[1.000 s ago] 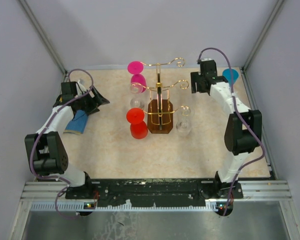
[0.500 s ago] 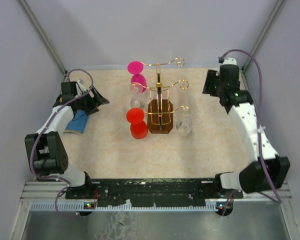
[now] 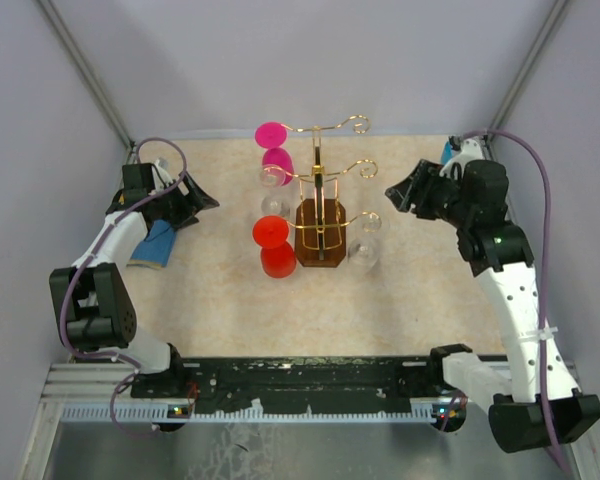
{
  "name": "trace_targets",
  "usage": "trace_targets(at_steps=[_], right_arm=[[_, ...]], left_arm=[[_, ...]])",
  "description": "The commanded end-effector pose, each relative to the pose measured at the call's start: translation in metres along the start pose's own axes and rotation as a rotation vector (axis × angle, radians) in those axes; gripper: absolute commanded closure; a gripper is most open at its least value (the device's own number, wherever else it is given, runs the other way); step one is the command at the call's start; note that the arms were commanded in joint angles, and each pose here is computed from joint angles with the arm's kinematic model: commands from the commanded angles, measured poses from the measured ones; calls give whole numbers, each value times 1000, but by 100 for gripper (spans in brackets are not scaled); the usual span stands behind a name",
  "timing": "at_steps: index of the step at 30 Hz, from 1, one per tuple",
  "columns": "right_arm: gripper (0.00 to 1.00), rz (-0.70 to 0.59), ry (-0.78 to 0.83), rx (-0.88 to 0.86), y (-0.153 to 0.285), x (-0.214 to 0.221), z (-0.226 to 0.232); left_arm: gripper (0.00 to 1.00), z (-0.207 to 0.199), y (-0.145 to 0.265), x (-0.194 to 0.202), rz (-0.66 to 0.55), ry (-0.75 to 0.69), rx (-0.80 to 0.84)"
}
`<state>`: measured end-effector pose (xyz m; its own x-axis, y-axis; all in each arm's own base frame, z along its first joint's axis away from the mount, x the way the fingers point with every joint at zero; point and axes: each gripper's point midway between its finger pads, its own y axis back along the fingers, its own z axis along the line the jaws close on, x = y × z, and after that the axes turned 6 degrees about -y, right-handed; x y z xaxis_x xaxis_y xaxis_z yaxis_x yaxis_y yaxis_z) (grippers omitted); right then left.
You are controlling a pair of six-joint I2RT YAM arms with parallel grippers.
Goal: Take the wine glass off the wine glass rack
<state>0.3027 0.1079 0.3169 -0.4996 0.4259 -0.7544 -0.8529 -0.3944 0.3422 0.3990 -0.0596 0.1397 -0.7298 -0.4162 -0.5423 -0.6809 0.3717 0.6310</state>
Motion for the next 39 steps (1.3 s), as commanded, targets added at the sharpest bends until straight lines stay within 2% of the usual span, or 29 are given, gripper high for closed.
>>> trace_targets(at_steps=[1,24,31,36,39], right_arm=[[40,26,-25,-89,2,8,14],[44,132,-65,-207,9,49,22],[53,158,-87,-264,8,57,28],[67,164,-98,-280,8,59,30],[71,157,-97,-271,9,59,29]], left_arm=[[12,-11,7,-4,-30,-20,41],[13,-16,5,1,-18,-26,57],[13,-18,5,2,-16,-28,62],[13,-18,6,3,-15,-30,63],[13,-18,6,3,-15,-31,63]])
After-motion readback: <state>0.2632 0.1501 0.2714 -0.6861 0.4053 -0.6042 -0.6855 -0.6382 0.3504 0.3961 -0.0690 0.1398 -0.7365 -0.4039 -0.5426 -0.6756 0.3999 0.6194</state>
